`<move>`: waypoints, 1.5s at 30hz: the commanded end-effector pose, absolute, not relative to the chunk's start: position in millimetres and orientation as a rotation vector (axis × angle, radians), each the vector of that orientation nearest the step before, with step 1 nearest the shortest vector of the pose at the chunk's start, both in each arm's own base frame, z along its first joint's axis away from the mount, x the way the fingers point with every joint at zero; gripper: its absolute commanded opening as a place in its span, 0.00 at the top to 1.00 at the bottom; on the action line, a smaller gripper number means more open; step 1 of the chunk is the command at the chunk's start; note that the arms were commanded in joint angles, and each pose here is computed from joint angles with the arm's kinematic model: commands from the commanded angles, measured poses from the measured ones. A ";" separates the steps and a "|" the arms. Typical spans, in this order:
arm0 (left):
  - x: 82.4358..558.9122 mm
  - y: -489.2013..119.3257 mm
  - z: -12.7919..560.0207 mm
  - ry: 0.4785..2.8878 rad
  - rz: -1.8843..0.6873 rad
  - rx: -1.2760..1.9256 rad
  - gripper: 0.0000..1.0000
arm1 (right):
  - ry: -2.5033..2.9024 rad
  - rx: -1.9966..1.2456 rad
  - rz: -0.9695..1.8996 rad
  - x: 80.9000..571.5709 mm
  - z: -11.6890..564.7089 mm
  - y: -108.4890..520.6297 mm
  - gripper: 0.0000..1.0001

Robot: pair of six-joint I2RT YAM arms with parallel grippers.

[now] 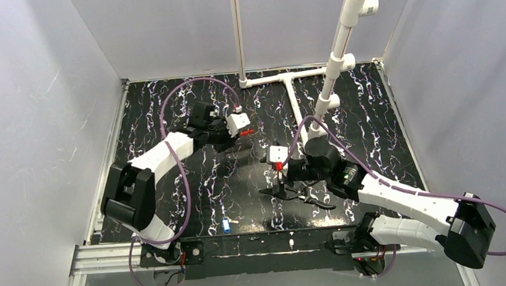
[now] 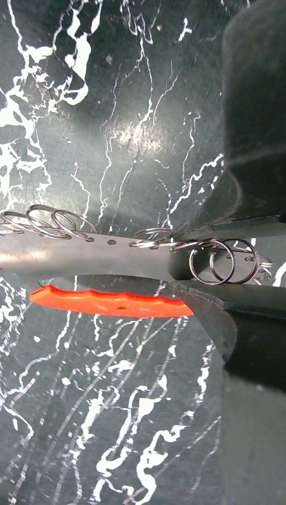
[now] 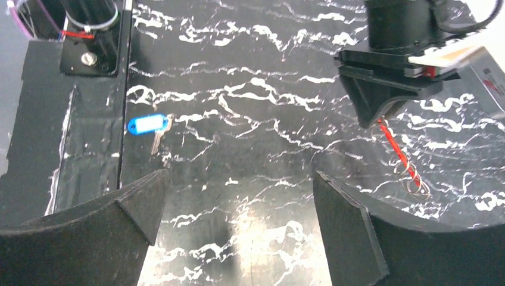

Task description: Remove the keys from the keyring

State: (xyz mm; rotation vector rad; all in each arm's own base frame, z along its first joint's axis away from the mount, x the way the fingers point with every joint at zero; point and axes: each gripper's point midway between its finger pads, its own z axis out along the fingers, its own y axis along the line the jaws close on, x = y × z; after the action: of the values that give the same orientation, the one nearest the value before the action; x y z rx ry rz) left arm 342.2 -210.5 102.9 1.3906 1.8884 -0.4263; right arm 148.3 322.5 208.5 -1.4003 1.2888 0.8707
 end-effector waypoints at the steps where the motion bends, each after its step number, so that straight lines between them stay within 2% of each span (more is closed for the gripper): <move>1: 353.3 -229.4 102.6 1.763 -0.344 1.551 1.00 | 1.310 -1.435 0.834 144.6 197.9 311.3 0.02; 7: 332.2 -238.9 64.7 1.835 -0.383 1.645 0.98 | 1.342 -1.420 0.833 142.4 195.2 305.4 0.02; 8: 325.5 -239.7 61.3 1.847 -0.399 1.658 0.90 | 1.340 -1.419 0.831 142.1 196.2 304.6 0.02; 11: 304.5 -241.2 62.4 1.891 -0.492 1.670 0.58 | 1.336 -1.413 0.821 142.0 199.4 301.9 0.02; 12: 300.1 -241.2 66.6 1.902 -0.514 1.663 0.51 | 1.330 -1.410 0.819 141.8 201.4 301.1 0.02; 17: 276.7 -240.4 106.1 1.938 -0.643 1.636 0.29 | 1.328 -1.412 0.811 140.5 202.0 297.8 0.02; 19: 263.2 -236.0 124.6 1.927 -0.708 1.645 0.25 | 1.327 -1.412 0.807 140.6 202.3 297.1 0.02; 24: 205.1 -201.5 153.9 1.786 -0.916 1.800 0.24 | 1.318 -1.414 0.807 139.3 204.1 296.2 0.02; 31: 116.4 -160.5 137.7 1.396 -1.009 2.199 0.27 | 1.360 -1.439 0.823 136.2 192.3 295.3 0.02; 36: 86.8 -150.1 112.6 1.151 -0.964 2.386 0.39 | 1.400 -1.440 0.835 136.5 185.0 296.7 0.02; 45: 78.4 -173.2 81.5 1.006 -0.908 2.487 0.60 | 1.445 -1.428 0.829 137.7 171.1 294.2 0.02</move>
State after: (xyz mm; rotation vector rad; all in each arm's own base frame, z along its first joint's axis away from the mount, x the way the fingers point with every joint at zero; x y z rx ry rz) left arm 75.6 -159.1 89.3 2.4672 1.1035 -0.9491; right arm 135.0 292.8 168.9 -1.4525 1.4421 0.8309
